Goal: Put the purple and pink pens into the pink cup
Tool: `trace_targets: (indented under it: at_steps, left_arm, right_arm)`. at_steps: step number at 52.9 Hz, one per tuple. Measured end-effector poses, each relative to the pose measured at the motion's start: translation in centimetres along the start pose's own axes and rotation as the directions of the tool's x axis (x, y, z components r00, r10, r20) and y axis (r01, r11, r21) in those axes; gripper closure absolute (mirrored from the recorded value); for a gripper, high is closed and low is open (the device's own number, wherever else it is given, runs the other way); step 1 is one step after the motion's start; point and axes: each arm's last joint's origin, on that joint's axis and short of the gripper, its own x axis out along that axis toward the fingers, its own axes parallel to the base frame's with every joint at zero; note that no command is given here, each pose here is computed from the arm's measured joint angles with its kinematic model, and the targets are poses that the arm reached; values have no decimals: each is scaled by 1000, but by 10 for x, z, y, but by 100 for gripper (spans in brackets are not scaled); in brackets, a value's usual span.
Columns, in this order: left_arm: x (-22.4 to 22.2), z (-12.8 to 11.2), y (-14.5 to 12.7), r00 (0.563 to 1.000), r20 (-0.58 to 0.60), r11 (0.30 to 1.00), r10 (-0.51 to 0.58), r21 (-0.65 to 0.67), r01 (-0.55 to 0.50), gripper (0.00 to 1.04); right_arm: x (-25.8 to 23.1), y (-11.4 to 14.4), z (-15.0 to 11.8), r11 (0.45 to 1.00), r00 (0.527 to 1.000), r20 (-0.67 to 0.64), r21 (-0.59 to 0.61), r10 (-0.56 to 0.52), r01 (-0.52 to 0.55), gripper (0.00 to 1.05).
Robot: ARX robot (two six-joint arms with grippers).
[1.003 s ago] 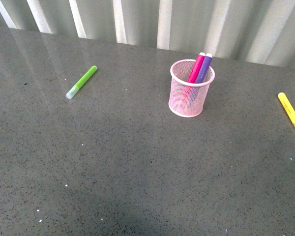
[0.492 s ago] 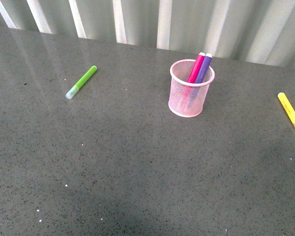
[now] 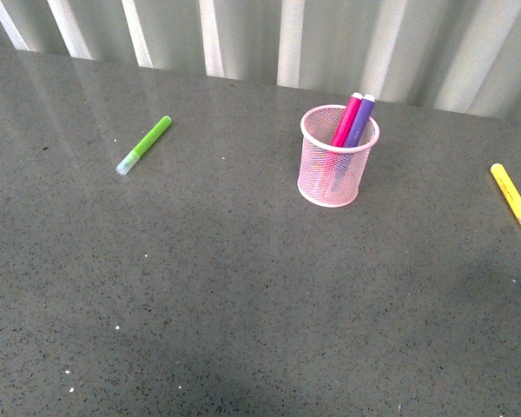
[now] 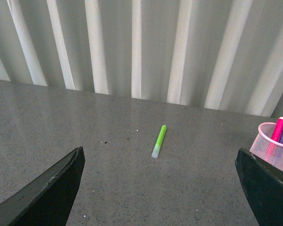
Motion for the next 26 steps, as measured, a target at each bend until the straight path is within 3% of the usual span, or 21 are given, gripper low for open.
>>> trace_targets:
  at_steps: [14, 24, 26]
  left_arm:
    - [0, 0, 0, 1000, 0, 1000, 0, 0, 0, 7]
    - [0, 0, 0, 1000, 0, 1000, 0, 0, 0, 7]
    - [0, 0, 0, 1000, 0, 1000, 0, 0, 0, 7]
  right_arm:
    - [0, 0, 0, 1000, 1000, 0, 0, 0, 0, 50]
    - [0, 0, 0, 1000, 1000, 0, 0, 0, 0, 7]
    - [0, 0, 0, 1000, 1000, 0, 1, 0, 0, 5]
